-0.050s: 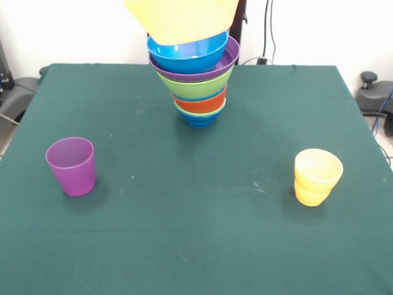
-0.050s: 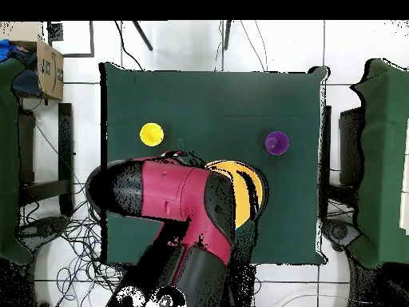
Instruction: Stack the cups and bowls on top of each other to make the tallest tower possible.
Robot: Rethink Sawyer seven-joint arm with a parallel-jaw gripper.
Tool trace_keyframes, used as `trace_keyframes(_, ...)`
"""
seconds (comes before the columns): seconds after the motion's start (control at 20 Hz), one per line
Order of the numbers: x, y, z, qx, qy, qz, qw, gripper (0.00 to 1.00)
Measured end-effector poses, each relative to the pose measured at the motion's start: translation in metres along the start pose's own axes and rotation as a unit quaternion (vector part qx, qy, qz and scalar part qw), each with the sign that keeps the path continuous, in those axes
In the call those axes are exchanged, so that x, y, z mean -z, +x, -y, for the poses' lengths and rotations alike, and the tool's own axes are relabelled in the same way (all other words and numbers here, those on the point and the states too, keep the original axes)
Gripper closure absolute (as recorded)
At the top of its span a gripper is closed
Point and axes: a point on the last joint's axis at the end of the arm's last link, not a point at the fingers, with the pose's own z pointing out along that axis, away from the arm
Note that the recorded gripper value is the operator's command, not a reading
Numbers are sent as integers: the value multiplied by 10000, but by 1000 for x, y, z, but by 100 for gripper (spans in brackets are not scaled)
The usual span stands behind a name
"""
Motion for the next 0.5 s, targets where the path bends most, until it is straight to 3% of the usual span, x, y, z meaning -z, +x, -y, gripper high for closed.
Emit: trace_keyframes(0.5, -14, 15, 5, 86, 101, -170, 9998, 100)
